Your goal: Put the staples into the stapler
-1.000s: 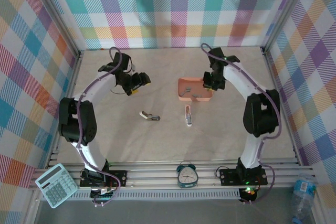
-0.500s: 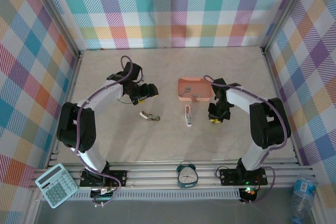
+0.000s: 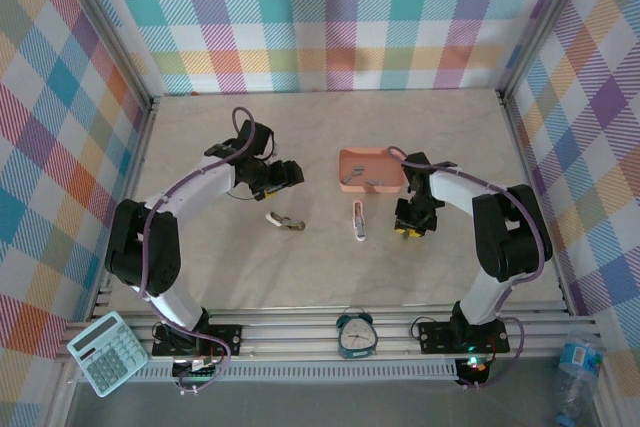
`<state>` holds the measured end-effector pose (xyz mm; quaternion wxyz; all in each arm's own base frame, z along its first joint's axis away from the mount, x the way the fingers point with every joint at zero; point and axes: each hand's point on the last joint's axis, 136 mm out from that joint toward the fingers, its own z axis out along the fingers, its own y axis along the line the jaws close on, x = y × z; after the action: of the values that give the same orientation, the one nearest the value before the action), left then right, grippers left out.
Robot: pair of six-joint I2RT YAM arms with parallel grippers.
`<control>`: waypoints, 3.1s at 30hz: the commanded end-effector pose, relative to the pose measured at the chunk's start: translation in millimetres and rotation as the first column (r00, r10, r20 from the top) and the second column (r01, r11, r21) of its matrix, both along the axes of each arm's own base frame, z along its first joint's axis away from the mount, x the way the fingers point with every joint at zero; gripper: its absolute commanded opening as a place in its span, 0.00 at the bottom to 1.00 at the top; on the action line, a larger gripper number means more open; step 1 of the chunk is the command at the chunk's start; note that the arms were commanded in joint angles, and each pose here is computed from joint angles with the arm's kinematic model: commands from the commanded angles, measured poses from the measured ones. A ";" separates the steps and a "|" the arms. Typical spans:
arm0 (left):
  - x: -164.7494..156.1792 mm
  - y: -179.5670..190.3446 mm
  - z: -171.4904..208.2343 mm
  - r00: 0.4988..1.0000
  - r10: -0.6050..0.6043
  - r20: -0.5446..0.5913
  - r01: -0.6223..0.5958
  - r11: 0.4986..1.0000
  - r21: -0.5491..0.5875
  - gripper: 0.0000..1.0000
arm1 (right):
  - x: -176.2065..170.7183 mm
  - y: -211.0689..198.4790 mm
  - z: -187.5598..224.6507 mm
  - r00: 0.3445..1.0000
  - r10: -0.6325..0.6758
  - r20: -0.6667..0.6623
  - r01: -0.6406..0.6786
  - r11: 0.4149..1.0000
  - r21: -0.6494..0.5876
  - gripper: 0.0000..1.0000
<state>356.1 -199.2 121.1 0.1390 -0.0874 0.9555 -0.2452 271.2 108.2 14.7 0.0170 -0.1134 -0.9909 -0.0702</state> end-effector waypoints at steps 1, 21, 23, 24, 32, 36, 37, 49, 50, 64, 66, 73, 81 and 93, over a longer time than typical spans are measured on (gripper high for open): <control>-4.1 0.8 3.3 1.000 0.012 0.010 -0.012 1.000 0.001 0.76 | 8.0 1.4 -1.3 1.000 0.007 0.025 -0.007 1.000 -0.013 0.27; -6.9 1.1 -1.5 1.000 0.005 0.002 -0.005 1.000 0.006 0.76 | 16.7 -2.8 -2.8 0.999 0.010 0.030 -0.008 0.999 -0.052 0.24; -8.0 1.4 -2.1 1.000 0.005 0.001 -0.005 1.000 0.006 0.76 | 19.1 -3.0 -2.0 0.999 0.013 0.038 -0.011 0.998 -0.055 0.21; -8.7 1.9 -2.6 1.000 0.005 -0.001 -0.005 1.000 0.008 0.76 | 19.8 -3.8 -1.6 0.999 0.015 0.040 -0.013 0.998 -0.061 0.19; -23.6 20.1 12.4 0.998 0.059 0.001 -0.059 0.997 0.058 0.76 | 25.2 -5.0 27.4 0.986 0.029 0.166 -0.022 0.999 -0.042 0.14; -38.4 38.9 26.0 0.991 0.126 0.032 -0.129 0.988 0.090 0.77 | 30.7 -3.7 51.8 0.962 0.046 0.270 -0.042 0.999 -0.020 0.13; -43.1 44.0 28.0 0.988 0.147 0.037 -0.150 0.984 0.095 0.77 | 32.7 -2.7 57.5 0.954 0.050 0.297 -0.049 0.999 -0.013 0.13; -92.7 54.0 -10.5 0.967 0.247 -0.062 -0.239 0.965 0.109 0.77 | 44.8 27.2 109.9 0.840 0.073 0.538 -0.178 0.973 0.145 0.14; -93.2 52.3 -13.9 0.967 0.245 -0.065 -0.238 0.965 0.108 0.77 | 44.7 28.1 111.2 0.836 0.073 0.543 -0.182 0.972 0.150 0.14; -71.1 12.4 -46.5 0.975 0.188 -0.115 -0.180 0.981 0.073 0.77 | 32.8 22.4 118.6 0.814 0.083 0.575 -0.195 0.971 0.135 0.14; -68.2 9.3 -49.3 0.977 0.178 -0.120 -0.169 0.982 0.083 0.77 | 31.9 21.1 120.9 0.811 0.083 0.579 -0.194 0.972 0.132 0.14; -52.8 0.6 -52.6 0.981 0.155 -0.121 -0.143 0.984 0.102 0.78 | 28.5 17.2 125.9 0.802 0.086 0.591 -0.189 0.975 0.115 0.14; -38.9 -9.8 -61.9 0.984 0.110 -0.140 -0.093 0.988 0.123 0.78 | 23.9 11.6 132.0 0.795 0.083 0.601 -0.178 0.979 0.099 0.14; -48.0 11.3 -68.6 0.982 0.129 -0.139 -0.096 0.970 0.223 0.76 | 22.6 12.6 136.4 0.785 0.074 0.615 -0.178 0.978 0.110 0.14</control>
<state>319.6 -198.9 49.0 0.0842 -0.1531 0.9732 -0.1498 296.6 119.4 151.5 -0.2877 -0.0248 -0.9399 -0.1820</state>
